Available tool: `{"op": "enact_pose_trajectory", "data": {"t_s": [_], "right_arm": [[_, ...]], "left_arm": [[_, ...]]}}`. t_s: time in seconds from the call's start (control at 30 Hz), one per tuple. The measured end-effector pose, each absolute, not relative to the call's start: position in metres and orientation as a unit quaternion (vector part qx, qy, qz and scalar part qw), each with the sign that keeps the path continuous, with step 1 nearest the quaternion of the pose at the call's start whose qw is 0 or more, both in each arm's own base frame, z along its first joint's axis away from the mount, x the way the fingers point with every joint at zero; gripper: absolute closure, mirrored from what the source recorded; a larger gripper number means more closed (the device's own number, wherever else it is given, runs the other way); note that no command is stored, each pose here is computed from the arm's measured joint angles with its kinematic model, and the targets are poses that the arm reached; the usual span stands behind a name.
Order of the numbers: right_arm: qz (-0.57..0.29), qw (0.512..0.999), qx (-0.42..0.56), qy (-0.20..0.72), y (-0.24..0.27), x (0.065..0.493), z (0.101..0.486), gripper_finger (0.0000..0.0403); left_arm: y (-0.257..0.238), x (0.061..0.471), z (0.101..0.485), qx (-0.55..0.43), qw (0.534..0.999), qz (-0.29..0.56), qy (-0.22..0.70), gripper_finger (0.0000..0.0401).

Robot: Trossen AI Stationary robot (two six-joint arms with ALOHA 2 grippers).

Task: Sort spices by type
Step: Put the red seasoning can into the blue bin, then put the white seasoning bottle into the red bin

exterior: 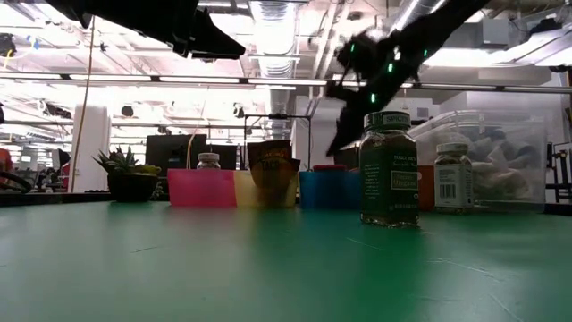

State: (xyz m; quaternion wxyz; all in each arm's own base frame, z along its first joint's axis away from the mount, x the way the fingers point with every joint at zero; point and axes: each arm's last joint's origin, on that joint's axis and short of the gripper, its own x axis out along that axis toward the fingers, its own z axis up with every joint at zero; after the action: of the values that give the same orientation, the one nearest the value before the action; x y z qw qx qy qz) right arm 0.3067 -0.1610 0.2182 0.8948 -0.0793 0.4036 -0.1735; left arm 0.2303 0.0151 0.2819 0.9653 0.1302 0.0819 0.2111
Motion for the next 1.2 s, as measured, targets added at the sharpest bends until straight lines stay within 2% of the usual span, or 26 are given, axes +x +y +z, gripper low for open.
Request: {"op": "enact_pose_trajectory", "data": {"t_s": [0.17, 0.33, 0.67, 0.9, 1.07, 1.2], "right_arm": [[-0.162, 0.913, -0.076, 0.367, -0.129, 0.294, 0.262, 0.0047], [-0.102, 0.923, -0.061, 0.366, -0.074, 0.284, 0.278, 0.0050], [0.015, 0.930, -0.060, 0.361, 0.018, 0.294, 0.275, 0.0051], [0.014, 0.918, -0.049, 0.393, 0.038, 0.303, 0.256, 0.0048], [0.024, 0.908, -0.051, 0.414, 0.047, 0.306, 0.246, 0.0023], [0.021, 0.899, -0.050, 0.435, 0.050, 0.305, 0.255, 0.0005]], "left_arm": [[0.015, 0.230, 0.281, 0.131, 0.965, 0.211, 0.086, 0.0193], [0.015, 0.230, 0.281, 0.135, 0.964, 0.210, 0.089, 0.0193], [0.016, 0.230, 0.281, 0.134, 0.964, 0.212, 0.087, 0.0193], [0.016, 0.230, 0.281, 0.133, 0.964, 0.212, 0.089, 0.0193], [0.016, 0.230, 0.280, 0.134, 0.964, 0.211, 0.094, 0.0193], [0.016, 0.230, 0.278, 0.135, 0.963, 0.211, 0.100, 0.0193]]}}
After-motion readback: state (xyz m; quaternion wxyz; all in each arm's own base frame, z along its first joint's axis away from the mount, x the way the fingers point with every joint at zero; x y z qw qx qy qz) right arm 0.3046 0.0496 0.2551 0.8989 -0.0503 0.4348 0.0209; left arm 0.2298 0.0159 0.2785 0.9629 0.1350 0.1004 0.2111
